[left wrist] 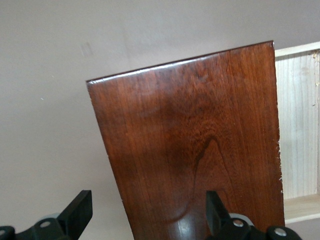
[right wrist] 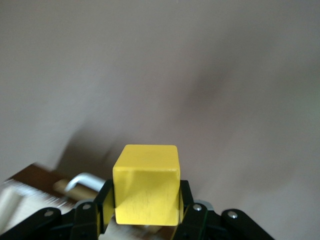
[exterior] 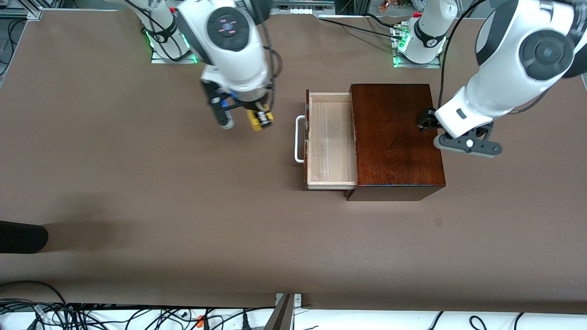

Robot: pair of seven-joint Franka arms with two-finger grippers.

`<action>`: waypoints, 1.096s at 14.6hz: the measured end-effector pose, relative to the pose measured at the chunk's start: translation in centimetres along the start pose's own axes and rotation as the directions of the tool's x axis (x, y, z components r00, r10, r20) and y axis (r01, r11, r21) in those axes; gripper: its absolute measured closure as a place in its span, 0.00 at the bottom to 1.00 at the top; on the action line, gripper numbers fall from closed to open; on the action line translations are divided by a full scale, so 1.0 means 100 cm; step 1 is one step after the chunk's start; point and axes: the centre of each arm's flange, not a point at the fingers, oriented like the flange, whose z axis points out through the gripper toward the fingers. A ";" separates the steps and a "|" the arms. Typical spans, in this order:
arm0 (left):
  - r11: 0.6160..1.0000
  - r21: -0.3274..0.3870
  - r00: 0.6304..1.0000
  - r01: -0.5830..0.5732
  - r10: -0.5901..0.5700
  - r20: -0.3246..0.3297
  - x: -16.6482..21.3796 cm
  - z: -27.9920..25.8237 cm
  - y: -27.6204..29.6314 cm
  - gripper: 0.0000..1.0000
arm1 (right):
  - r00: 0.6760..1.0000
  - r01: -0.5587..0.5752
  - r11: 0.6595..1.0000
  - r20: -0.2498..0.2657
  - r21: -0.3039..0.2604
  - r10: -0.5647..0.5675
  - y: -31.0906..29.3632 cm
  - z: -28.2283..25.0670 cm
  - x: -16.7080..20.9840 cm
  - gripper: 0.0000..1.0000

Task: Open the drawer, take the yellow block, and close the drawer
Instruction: 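Lift the cube out with the right gripper while the left gripper returns, then push the drawer shut with the left gripper while the right gripper carries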

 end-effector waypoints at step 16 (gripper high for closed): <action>0.441 -0.009 0.432 -0.898 0.875 -0.216 0.010 0.130 0.310 0.00 | 0.608 0.789 0.610 0.053 0.073 -0.792 0.211 0.153 0.328 0.45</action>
